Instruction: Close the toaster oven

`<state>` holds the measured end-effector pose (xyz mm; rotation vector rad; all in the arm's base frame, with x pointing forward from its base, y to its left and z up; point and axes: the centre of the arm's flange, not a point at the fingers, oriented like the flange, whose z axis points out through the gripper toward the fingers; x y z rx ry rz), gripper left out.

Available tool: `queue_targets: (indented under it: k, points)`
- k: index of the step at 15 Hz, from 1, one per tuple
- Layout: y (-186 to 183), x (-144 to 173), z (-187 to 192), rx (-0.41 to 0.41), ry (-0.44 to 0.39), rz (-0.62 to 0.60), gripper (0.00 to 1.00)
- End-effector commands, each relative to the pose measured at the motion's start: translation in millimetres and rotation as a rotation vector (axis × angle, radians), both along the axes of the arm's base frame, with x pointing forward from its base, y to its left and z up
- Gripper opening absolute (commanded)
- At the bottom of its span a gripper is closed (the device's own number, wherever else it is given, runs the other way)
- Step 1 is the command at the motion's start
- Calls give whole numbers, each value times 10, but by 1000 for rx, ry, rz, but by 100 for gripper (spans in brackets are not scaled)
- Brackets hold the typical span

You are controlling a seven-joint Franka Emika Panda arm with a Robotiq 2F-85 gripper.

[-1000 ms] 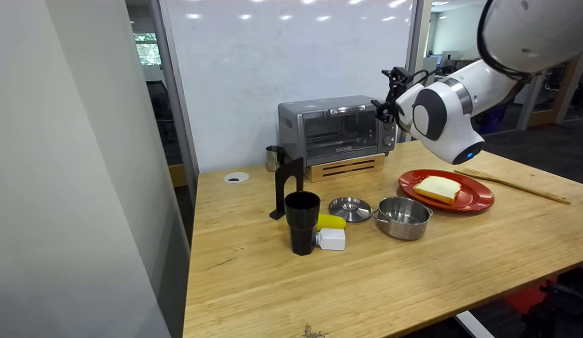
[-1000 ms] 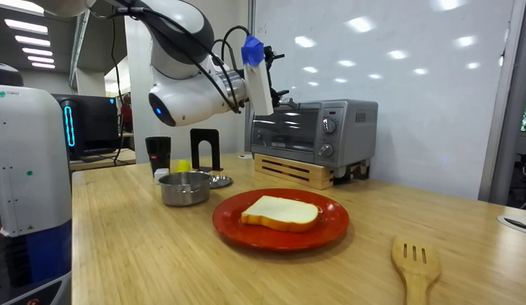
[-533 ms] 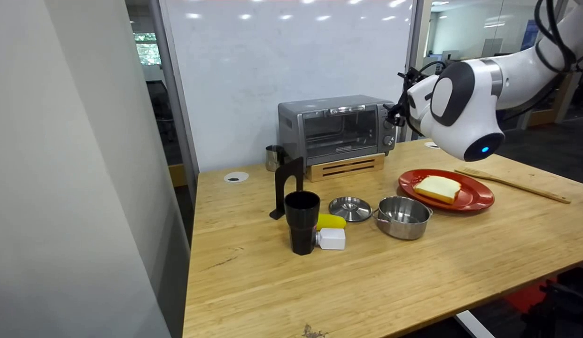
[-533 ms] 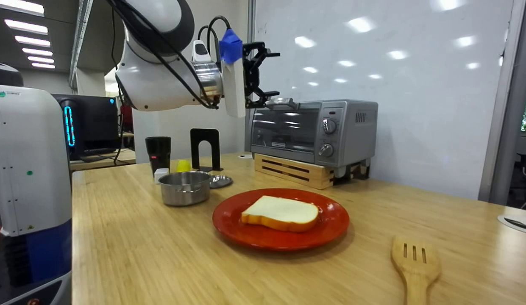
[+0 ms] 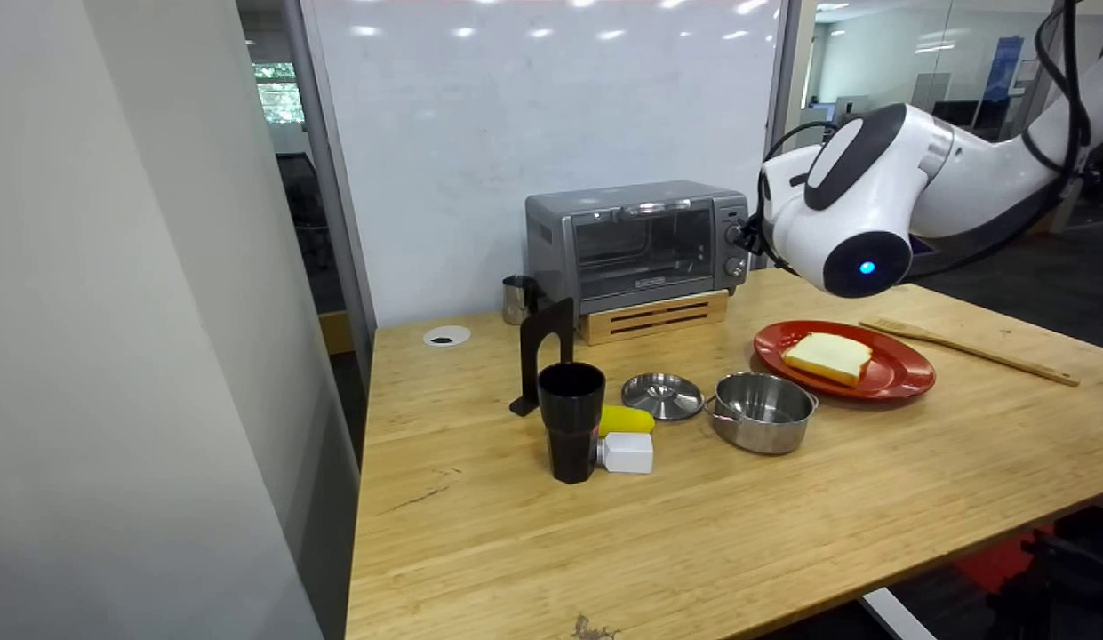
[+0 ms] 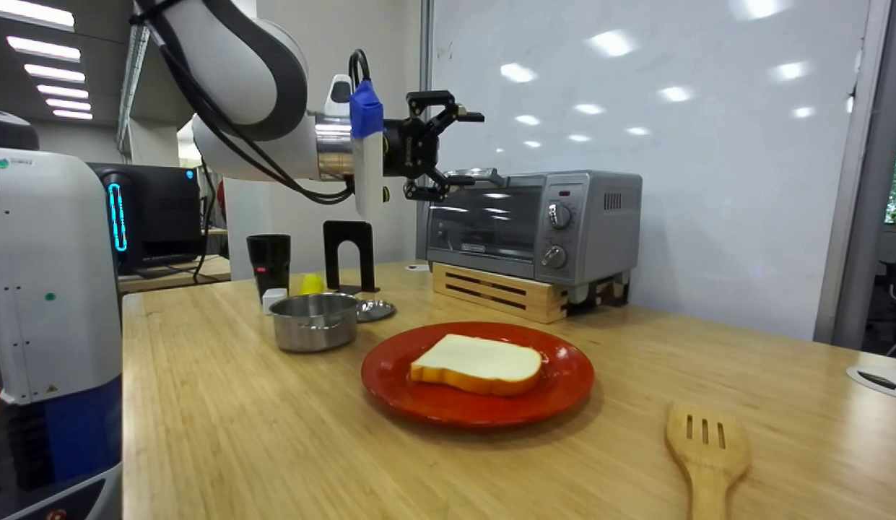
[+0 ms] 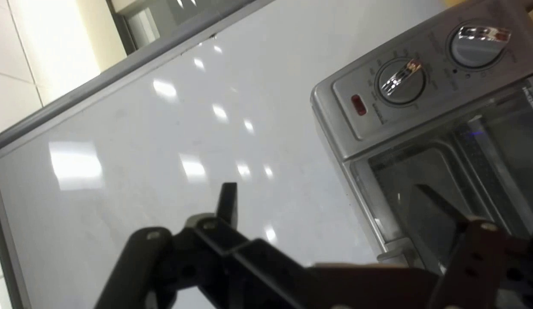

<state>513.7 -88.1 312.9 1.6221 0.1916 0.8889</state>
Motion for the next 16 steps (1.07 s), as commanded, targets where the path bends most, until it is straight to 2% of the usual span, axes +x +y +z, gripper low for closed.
queue_targets:
  k: [1, 4, 11, 14, 16]
  points:
    - [52, 85, -115, 66, -4, -128, 100]
    - [112, 103, -197, 117, -12, -193, 100]
    - [134, 208, -89, 298, 9, -229, 100]
    - [96, 215, -28, 401, 40, -174, 100]
    - [78, 231, 27, 503, 71, -120, 100]
